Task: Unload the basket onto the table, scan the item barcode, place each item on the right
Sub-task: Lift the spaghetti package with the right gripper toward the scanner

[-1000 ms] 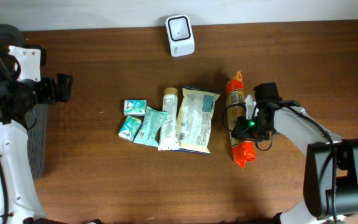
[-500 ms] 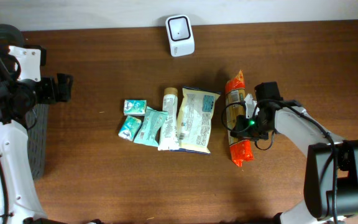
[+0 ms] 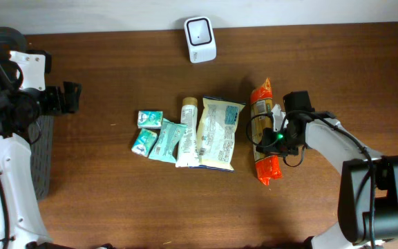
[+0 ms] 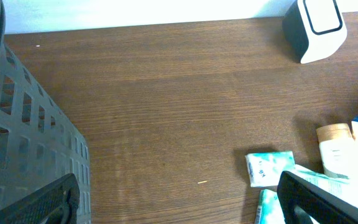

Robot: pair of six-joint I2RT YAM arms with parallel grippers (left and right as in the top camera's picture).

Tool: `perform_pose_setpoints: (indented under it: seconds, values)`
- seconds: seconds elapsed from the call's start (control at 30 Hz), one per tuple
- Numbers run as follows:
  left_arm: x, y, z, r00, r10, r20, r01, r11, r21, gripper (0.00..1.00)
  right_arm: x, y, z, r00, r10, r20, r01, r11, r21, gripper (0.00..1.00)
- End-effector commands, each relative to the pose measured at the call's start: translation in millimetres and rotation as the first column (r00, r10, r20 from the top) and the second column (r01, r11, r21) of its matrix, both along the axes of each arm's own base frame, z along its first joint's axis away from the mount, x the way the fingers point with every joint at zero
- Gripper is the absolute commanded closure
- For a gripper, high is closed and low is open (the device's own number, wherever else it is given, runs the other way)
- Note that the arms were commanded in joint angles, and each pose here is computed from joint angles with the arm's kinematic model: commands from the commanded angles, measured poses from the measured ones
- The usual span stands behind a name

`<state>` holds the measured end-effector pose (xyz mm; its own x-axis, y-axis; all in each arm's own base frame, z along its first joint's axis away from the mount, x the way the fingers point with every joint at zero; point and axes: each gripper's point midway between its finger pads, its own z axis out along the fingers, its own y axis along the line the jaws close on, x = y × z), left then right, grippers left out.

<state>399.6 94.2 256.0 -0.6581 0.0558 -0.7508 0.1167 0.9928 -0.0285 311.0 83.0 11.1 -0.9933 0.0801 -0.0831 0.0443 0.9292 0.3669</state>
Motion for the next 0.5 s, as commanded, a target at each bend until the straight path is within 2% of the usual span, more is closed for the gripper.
perform_pose_setpoints:
  seconds: [0.0, 0.1, 0.27, 0.33, 0.37, 0.4, 0.47]
  values:
    - [-0.6, -0.7, 0.3, 1.000, -0.015, 0.004, 0.015, 1.000, 0.004, 0.01, -10.6, 6.3, -13.3, 0.998, 0.010, -0.056, -0.008, 0.999, 0.031, 0.96]
    - [-0.6, -0.7, 0.3, 1.000, -0.014, 0.004, 0.014, 1.000, 0.004, 0.01, -0.3, 10.3, 19.1, 0.999, 0.043, -0.008, -0.042, 0.998, 0.051, 0.96]
    - [-0.6, -0.7, 0.3, 1.000, -0.015, 0.004, 0.015, 1.000, 0.004, 0.01, 4.2, 11.4, 132.5, 0.975, 0.125, 0.185, -0.133, 0.991, 0.032, 0.96]
    - [-0.6, -0.7, 0.3, 1.000, -0.014, 0.004, 0.014, 1.000, 0.004, 0.01, -5.5, 14.2, 149.8, 0.942, 0.223, 0.249, -0.234, 0.972, 0.011, 0.96]
    - [-0.6, -0.7, 0.3, 1.000, -0.014, 0.004, 0.014, 1.000, 0.004, 0.01, -18.4, 29.2, 153.7, 0.896, 0.348, 0.277, -0.370, 0.928, 0.031, 0.96]
    - [-0.6, -0.6, 0.2, 1.000, -0.014, 0.004, 0.014, 1.000, 0.004, 0.01, -25.8, 38.7, 153.9, 0.866, 0.411, 0.284, -0.437, 0.899, 0.032, 0.96]
    - [-0.6, -0.6, 0.2, 1.000, -0.015, 0.004, 0.015, 1.000, 0.004, 0.01, -30.2, 50.4, 154.1, 0.840, 0.456, 0.292, -0.484, 0.875, 0.026, 0.96]
